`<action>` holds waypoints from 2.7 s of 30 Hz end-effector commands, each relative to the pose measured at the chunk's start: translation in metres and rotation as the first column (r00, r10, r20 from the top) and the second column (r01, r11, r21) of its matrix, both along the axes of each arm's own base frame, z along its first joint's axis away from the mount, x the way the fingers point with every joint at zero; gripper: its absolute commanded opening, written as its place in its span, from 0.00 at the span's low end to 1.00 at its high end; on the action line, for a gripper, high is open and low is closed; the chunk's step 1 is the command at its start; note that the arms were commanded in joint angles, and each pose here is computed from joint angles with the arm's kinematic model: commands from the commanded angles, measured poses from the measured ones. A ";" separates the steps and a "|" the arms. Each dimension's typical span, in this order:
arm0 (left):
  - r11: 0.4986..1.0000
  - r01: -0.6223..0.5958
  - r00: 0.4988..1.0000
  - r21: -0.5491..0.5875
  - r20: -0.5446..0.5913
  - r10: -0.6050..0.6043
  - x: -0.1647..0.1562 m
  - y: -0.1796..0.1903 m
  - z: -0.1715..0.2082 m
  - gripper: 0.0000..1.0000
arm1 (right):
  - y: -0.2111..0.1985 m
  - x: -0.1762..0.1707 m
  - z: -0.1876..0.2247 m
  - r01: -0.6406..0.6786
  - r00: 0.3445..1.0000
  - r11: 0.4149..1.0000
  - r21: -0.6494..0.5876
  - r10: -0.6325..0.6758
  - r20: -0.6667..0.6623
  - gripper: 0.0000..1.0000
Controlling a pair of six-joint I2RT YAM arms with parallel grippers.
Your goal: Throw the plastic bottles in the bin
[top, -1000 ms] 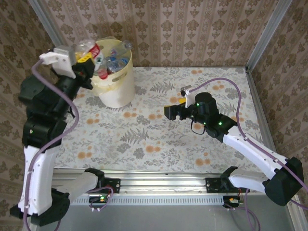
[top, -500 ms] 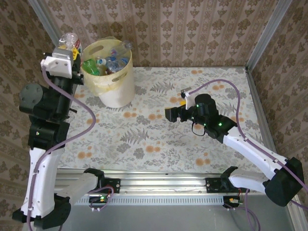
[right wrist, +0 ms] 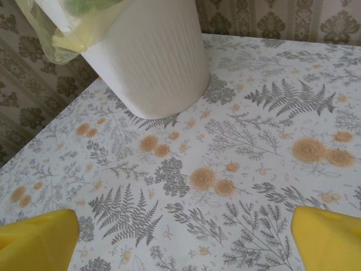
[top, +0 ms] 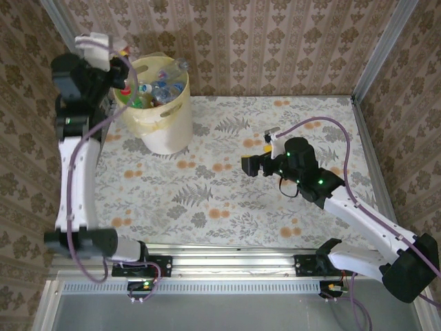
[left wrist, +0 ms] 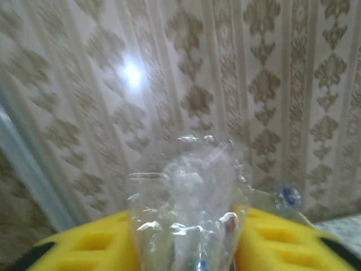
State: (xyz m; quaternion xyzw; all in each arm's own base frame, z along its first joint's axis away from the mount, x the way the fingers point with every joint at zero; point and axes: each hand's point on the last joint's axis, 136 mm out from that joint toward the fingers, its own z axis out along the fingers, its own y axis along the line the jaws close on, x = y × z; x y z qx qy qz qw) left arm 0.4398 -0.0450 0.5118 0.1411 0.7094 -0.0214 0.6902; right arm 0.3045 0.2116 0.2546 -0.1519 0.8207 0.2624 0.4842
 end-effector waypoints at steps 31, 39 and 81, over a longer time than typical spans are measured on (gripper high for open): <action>0.987 -0.002 0.992 -0.160 0.122 0.022 -0.158 0.005 0.094 1.00 | -0.036 -0.012 0.002 0.075 0.997 0.997 0.004 -0.075 0.020 1.00; 0.979 0.032 0.999 -0.201 0.039 -0.025 -0.168 -0.002 0.042 1.00 | -0.046 -0.019 0.002 0.096 0.995 0.995 -0.025 -0.095 0.028 1.00; 0.902 -0.393 0.910 -0.180 -0.215 0.353 -0.140 0.068 -0.278 1.00 | -0.178 0.012 -0.052 0.631 0.774 0.771 -0.091 -0.615 0.153 1.00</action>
